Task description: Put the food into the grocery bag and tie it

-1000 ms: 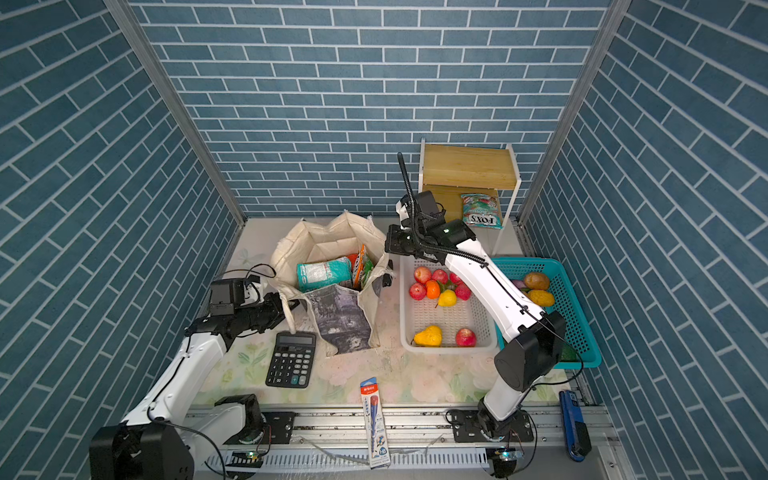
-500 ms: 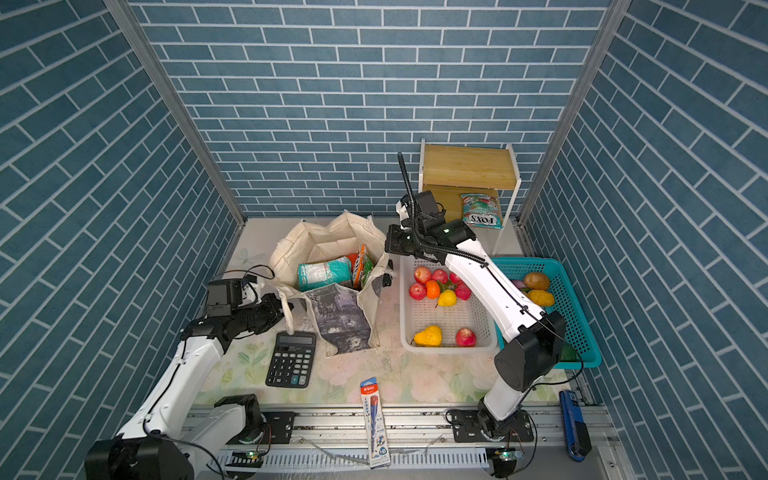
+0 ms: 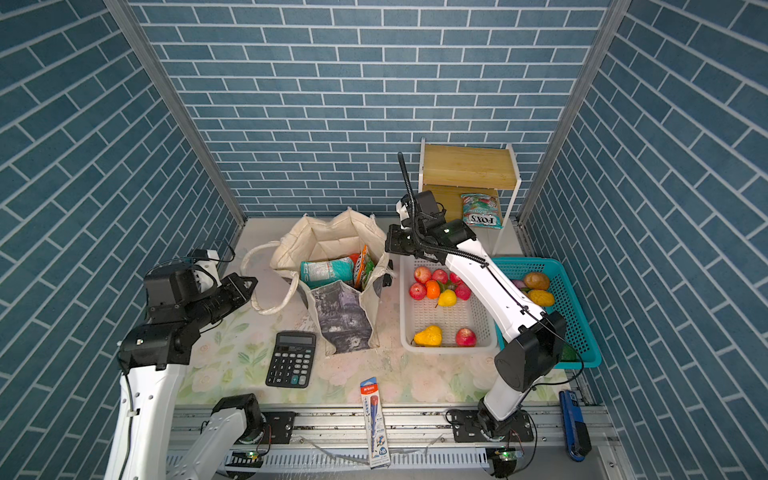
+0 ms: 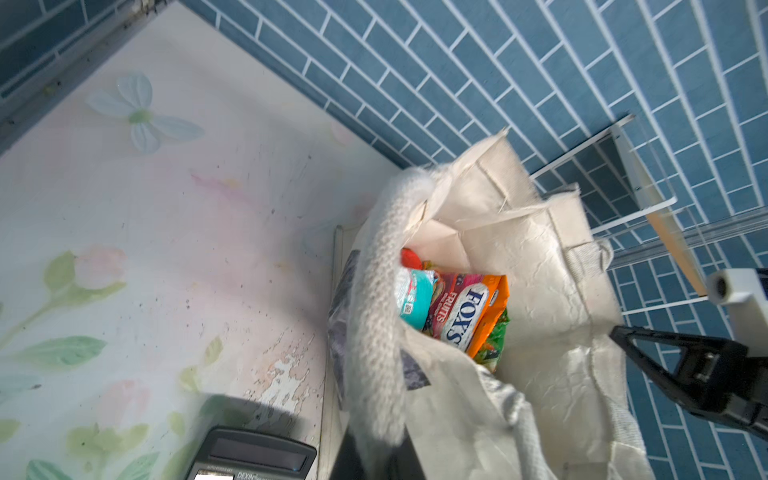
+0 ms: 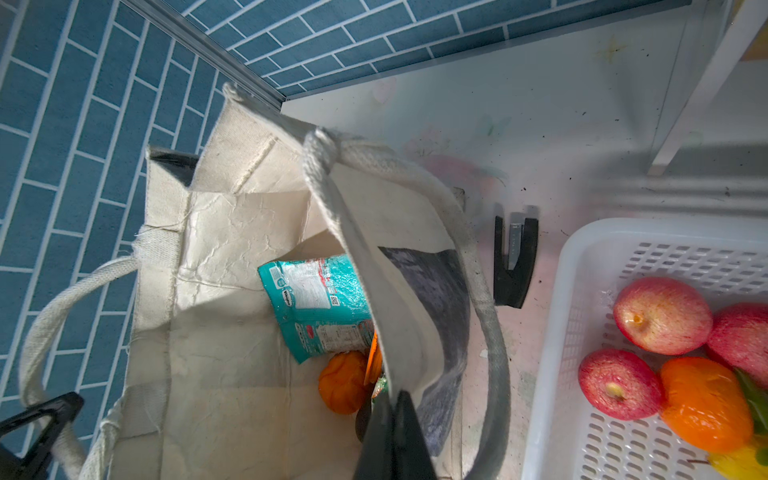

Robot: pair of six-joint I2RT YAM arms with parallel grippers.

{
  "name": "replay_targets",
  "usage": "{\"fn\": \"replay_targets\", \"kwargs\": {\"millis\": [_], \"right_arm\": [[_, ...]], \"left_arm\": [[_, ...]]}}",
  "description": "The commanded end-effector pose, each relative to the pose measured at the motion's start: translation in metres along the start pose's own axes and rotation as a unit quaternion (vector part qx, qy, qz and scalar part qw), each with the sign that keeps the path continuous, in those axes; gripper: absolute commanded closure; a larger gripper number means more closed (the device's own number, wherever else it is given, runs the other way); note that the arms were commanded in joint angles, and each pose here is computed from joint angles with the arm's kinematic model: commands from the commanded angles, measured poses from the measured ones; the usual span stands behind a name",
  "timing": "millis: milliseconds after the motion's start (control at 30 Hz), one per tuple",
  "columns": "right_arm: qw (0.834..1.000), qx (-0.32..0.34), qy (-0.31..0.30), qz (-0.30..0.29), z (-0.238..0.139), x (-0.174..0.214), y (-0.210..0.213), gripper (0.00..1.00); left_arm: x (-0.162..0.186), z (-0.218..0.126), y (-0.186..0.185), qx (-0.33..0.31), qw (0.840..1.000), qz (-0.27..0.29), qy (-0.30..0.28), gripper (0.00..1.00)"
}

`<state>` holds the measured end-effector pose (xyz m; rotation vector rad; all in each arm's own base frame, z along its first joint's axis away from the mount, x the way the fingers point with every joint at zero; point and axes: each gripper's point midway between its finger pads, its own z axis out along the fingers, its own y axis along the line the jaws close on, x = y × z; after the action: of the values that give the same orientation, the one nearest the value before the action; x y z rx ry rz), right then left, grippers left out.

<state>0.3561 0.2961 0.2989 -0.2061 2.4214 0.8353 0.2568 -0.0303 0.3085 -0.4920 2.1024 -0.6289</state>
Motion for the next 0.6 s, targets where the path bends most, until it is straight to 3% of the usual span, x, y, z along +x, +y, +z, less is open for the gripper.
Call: {"fn": "replay_targets", "kwargs": {"millis": [0, 267, 400, 567], "right_arm": [[0.997, -0.032, -0.06, -0.025, -0.034, -0.025, 0.022, 0.89], [0.992, 0.024, -0.124, -0.022, -0.073, -0.034, 0.005, 0.56], [0.987, 0.05, -0.154, 0.018, -0.095, -0.036, -0.017, 0.49], [0.978, 0.062, -0.155, 0.124, -0.093, -0.025, -0.069, 0.48]], "left_arm": [[-0.011, -0.005, -0.004, -0.007, 1.0, 0.008, -0.009, 1.0], [-0.032, -0.001, -0.012, 0.002, 1.0, 0.004, -0.026, 1.0], [-0.035, 0.003, -0.009, -0.001, 1.0, 0.002, -0.023, 1.0], [-0.045, -0.004, -0.001, -0.006, 0.999, -0.008, -0.036, 1.0]]}}
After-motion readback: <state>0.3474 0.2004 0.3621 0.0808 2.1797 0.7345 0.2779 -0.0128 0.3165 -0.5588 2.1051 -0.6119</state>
